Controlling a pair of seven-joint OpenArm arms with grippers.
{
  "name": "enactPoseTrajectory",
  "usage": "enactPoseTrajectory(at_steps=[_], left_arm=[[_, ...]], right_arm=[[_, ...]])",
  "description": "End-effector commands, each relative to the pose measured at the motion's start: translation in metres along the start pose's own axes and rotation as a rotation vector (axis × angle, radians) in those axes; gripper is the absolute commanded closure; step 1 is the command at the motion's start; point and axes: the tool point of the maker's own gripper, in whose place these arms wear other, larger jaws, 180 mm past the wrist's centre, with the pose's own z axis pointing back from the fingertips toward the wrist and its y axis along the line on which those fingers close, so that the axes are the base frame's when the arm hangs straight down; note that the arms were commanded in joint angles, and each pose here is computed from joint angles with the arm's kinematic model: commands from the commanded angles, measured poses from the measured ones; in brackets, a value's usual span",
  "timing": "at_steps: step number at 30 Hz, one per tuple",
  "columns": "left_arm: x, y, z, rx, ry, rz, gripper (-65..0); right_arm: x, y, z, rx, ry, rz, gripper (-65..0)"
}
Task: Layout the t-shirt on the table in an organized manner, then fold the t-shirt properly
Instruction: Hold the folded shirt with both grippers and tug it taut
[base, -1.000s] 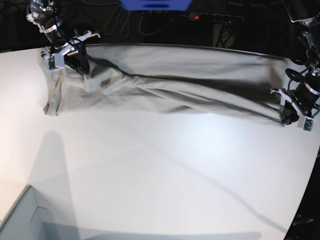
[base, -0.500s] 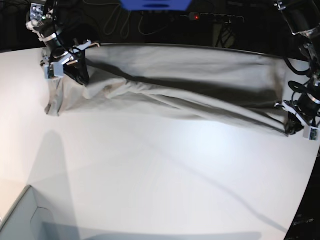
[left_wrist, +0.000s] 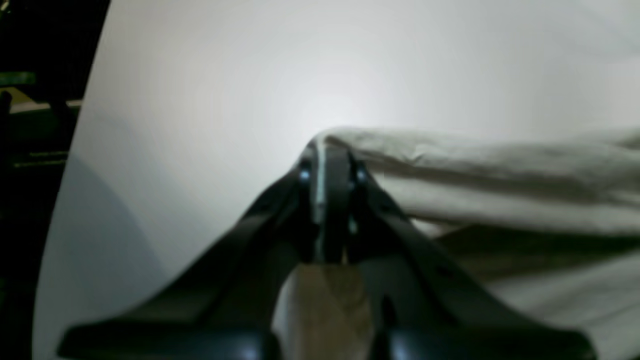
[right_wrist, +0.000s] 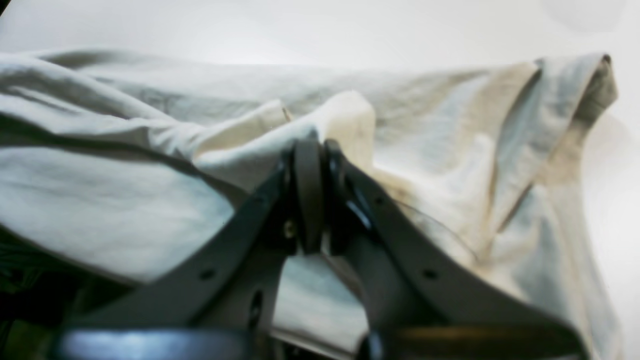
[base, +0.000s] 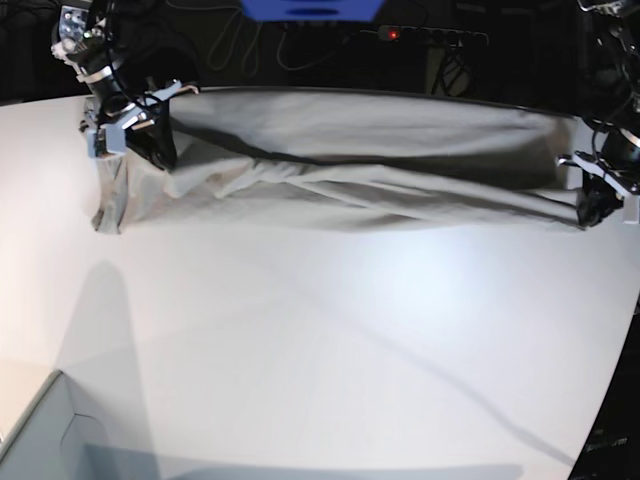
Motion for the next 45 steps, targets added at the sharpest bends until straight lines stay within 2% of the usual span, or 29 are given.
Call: enactPoseTrajectory(at_steps=[1,8,15,19,28,31,38,45], left_arm=[[0.011,0.005,0.002,0.003,-0.051,-0.002,-0.2],[-0.011,0.012,0.004,0.018,-0.068,0.070,-0.2],[-0.026,0.008,0.001,0.010,-0.037,0.092,-0.2],[-0.034,-0.003,-0.004,-0.027,-0.008,0.090,-0.2],[-0.046,0.001,-0.011,-0.016,0.016,0.130,-0.2],[-0.038,0.005,-0.012,-0.011,-0.005,0.120,-0.2],[0.018,0.023,-0.026,0.002,-0.138,0.063,-0.2],[0.040,0.026,-0.038,0.001,-0.185,0.061,-0.2]], right_arm=[[0.019,-0.002,0.005,0.001,-0.068,0.011,0.0],[0.037,-0.016,0.025,-0.041,-0.122,0.003,0.0],[0.034,-0.034,0.035,-0.101,-0.115,0.000,0.0],[0.017,-0.036,0.033,-0.105,-0.080,-0.035,0.0],[-0.015,-0.040,0.032,-0.115,-0.019,-0.100,0.0],[-0.012,-0.041,0.029,-0.114,-0.027,-0.099,0.0],[-0.008,-0.040,0.028,-0.113,-0.036,-0.094,0.0],[-0.014,-0.016,0.017,-0.041,-0.020,-0.103,0.0]])
